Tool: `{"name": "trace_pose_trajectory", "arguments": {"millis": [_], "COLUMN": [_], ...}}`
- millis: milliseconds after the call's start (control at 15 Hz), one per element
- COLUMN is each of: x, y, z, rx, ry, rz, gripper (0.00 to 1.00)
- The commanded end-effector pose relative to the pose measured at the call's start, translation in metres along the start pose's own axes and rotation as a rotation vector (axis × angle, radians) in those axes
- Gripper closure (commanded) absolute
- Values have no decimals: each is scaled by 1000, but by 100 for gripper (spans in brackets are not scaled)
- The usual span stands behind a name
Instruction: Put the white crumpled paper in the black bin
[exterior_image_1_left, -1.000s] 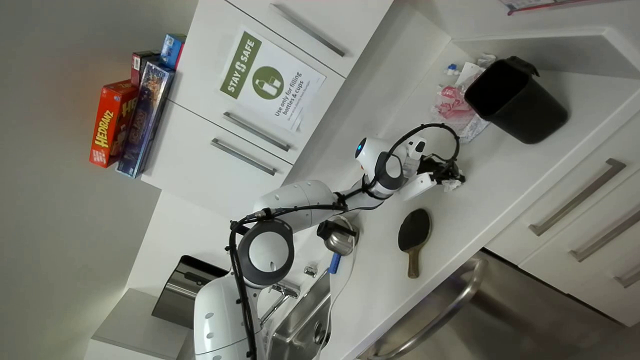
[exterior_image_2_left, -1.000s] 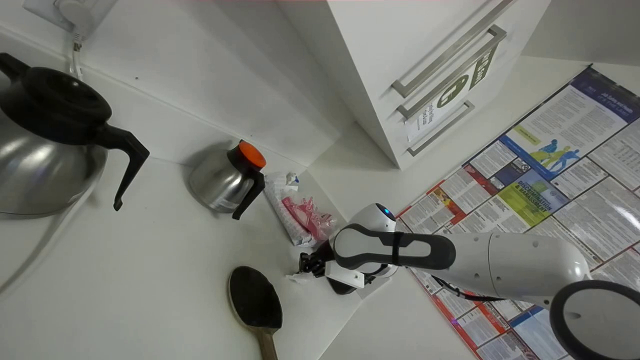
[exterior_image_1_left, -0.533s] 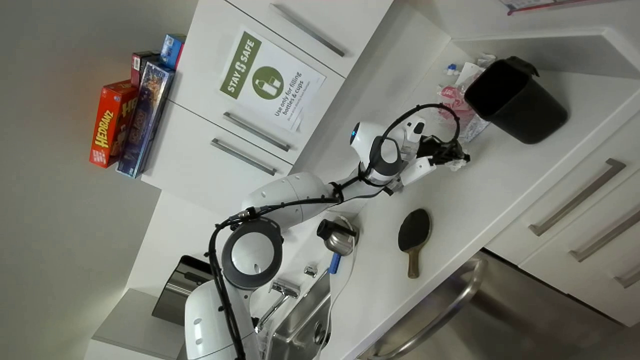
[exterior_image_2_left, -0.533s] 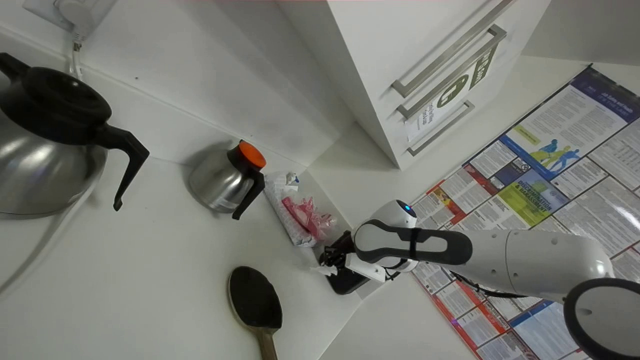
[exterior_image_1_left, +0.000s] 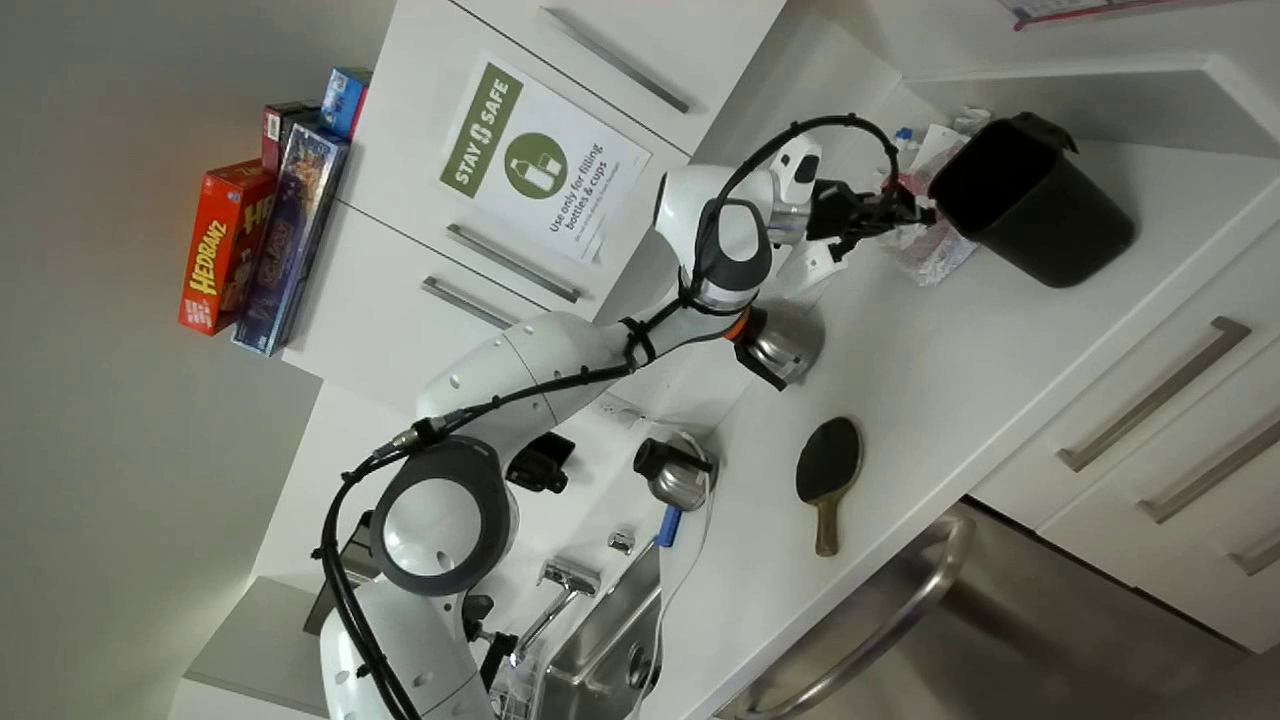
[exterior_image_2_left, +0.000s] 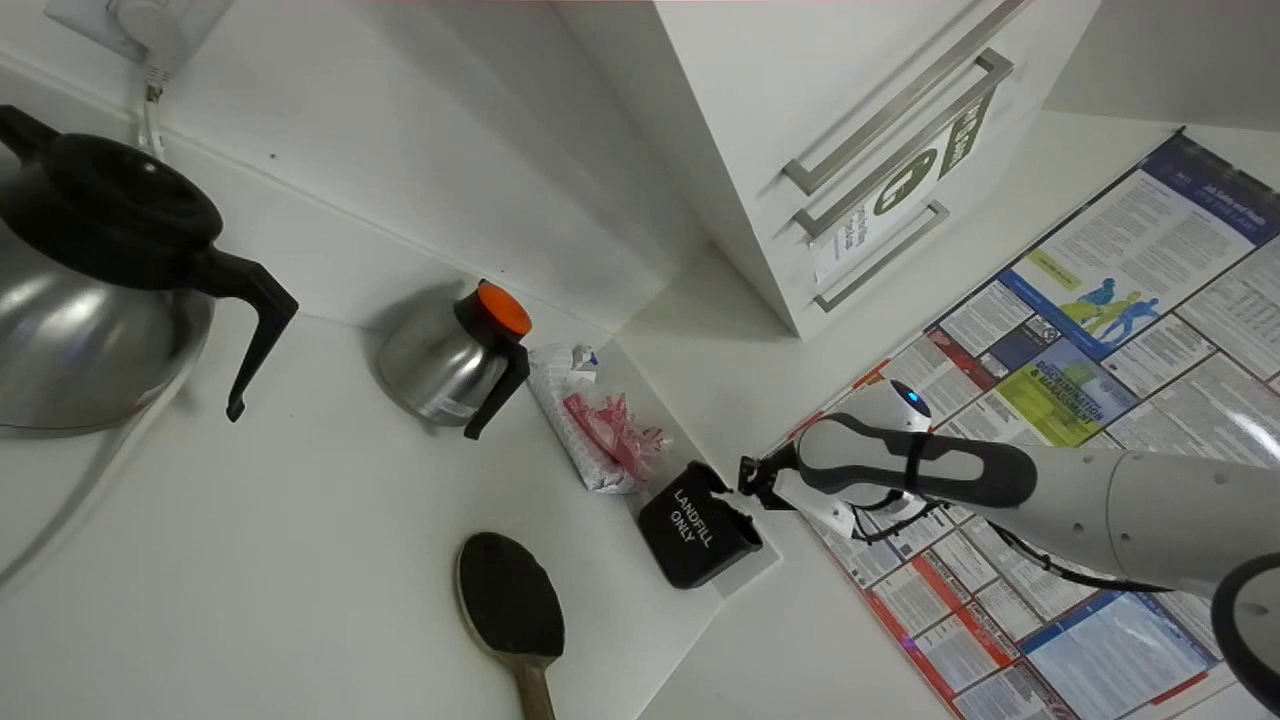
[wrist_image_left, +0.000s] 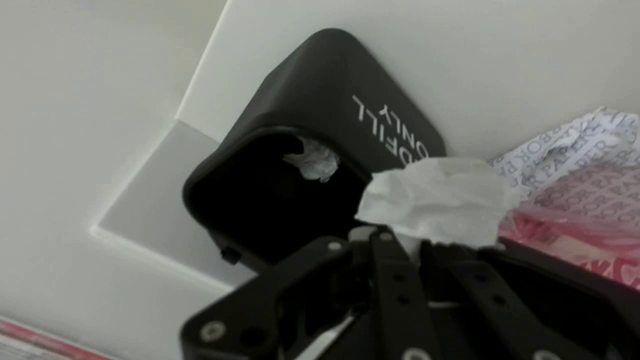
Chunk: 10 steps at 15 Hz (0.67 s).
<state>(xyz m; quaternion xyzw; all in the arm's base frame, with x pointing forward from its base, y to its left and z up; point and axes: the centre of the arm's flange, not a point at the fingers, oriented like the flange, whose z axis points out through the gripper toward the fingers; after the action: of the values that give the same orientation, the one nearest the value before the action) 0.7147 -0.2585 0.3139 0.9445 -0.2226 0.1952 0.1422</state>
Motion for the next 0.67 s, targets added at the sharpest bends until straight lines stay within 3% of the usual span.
{"name": "trace_pose_trajectory", "arguments": {"millis": [0, 333, 400, 467, 600], "x": [21, 38, 37, 36, 35], "y": [25, 44, 45, 46, 46], "z": [-8, 26, 32, 36, 43], "rx": [-11, -23, -22, -24, -23], "ry": [30, 47, 43, 43, 42], "rz": [122, 214, 219, 228, 230], "gripper": [99, 99, 89, 68, 64]}}
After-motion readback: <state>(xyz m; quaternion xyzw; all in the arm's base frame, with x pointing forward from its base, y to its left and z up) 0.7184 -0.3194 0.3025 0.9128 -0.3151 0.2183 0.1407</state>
